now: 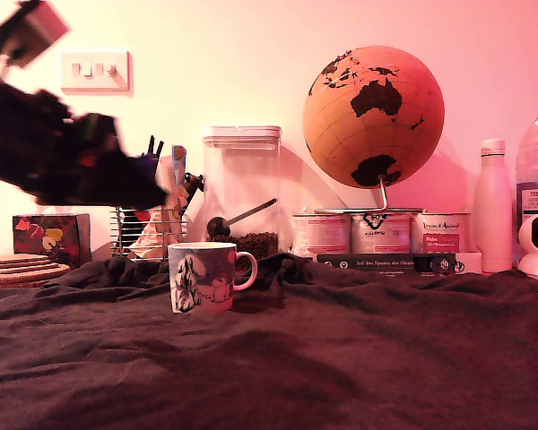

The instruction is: Pick up the coffee capsules on the table and drop them inside the coffee cup

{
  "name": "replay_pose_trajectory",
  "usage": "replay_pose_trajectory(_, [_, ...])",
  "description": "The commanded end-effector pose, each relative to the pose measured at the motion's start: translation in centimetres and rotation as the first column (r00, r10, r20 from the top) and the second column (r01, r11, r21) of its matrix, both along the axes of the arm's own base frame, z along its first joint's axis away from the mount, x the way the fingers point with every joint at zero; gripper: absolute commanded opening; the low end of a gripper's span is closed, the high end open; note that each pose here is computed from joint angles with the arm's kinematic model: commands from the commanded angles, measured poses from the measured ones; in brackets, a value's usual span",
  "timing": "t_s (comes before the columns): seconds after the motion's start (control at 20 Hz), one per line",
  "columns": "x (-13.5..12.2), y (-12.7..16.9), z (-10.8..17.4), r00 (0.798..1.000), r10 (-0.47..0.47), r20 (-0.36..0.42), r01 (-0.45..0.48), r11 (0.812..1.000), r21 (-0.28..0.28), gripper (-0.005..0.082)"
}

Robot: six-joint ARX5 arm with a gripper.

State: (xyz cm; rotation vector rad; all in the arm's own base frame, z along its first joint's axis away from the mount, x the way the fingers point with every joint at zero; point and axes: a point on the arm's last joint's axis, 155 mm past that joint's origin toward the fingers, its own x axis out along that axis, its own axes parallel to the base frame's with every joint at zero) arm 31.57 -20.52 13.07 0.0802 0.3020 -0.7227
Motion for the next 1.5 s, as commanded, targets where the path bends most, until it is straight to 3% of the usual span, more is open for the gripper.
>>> replay_pose_trajectory(0.0, [0.8,1.3,0.3,0.999,0.041,0.009,-0.041,0.999,0.001,0.0157])
replay_pose_trajectory(0.45, [3.2,6.4,-0.1,0.982,0.190,-0.009,-0.190,0.982,0.005,0.0157])
replay_pose_trajectory(0.75, [3.2,6.4,0.1,0.982,0.188,-0.003,-0.188,0.982,0.001,0.0157])
replay_pose_trajectory(1.1, [4.0,5.6,2.1,0.984,0.173,0.046,-0.170,0.983,-0.070,0.0157])
replay_pose_trajectory(1.45, [6.5,4.5,2.1,0.988,0.149,0.026,-0.147,0.985,-0.087,0.0157])
